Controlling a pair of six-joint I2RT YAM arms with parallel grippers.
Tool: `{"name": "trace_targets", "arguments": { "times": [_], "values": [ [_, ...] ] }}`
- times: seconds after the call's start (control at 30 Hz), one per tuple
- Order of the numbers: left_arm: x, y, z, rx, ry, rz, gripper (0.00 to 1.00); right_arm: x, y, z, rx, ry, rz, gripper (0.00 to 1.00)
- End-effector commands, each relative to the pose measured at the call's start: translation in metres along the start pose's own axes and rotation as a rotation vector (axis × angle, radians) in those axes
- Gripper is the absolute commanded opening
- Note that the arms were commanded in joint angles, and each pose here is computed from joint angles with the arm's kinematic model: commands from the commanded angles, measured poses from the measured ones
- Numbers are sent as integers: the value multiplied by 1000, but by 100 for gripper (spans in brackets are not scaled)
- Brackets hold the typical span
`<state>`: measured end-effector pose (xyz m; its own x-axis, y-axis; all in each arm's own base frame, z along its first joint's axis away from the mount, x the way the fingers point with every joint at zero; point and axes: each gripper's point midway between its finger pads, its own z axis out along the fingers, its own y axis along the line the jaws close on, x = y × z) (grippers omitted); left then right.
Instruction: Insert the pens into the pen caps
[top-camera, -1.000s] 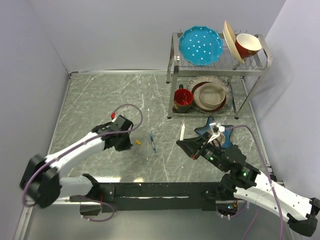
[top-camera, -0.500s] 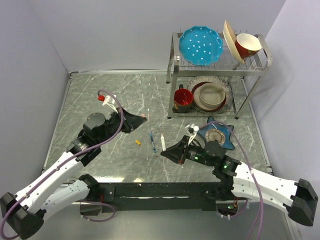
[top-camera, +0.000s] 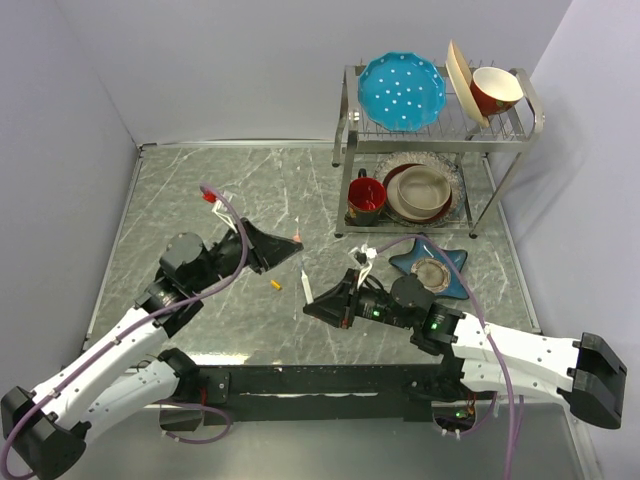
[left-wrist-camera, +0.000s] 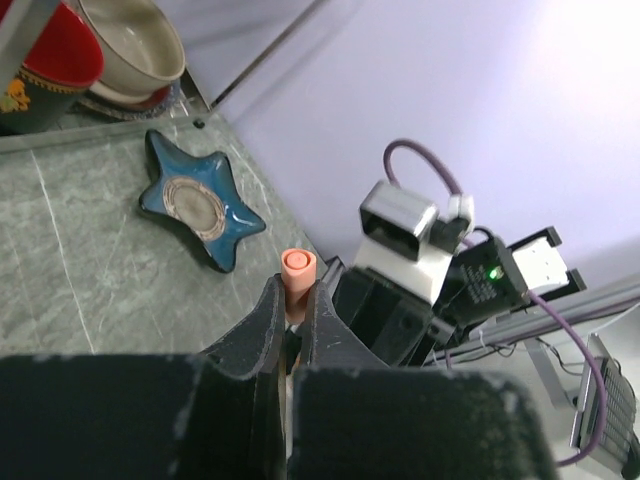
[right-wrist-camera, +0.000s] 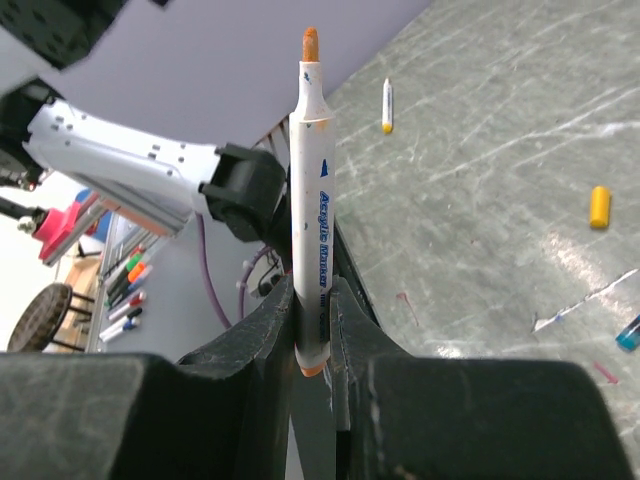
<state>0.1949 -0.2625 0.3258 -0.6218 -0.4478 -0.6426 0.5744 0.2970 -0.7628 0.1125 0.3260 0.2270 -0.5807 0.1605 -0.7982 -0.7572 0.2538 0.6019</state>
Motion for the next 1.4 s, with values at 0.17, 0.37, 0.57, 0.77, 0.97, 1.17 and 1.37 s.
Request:
{"name": "trace_targets", "arguments": {
  "times": [0.17, 0.37, 0.57, 0.77, 0.97, 1.17, 1.37],
  "values": [
    [10, -18, -9, 116, 18, 14, 1, -36, 15, 7, -2, -92, -19, 0],
    [11, -23, -12, 134, 16, 4, 1, -41, 15, 6, 12, -107, -21, 0],
    [14, -22, -14, 128, 23, -1, 1, -42, 16, 6, 11, -111, -21, 0],
    [22, -16, -10, 119, 51, -3, 1, -46, 19, 7, 8, -115, -26, 0],
    [32, -5, -10, 66, 82, 20, 1, -49, 16, 10, 33, -116, -34, 0],
    [47, 6, -14, 19, 140, 16, 1, -68, 11, 10, 100, -159, -85, 0],
    [54, 14, -20, -21, 163, 22, 1, -76, 10, 12, 123, -170, -114, 0]
  ]
}}
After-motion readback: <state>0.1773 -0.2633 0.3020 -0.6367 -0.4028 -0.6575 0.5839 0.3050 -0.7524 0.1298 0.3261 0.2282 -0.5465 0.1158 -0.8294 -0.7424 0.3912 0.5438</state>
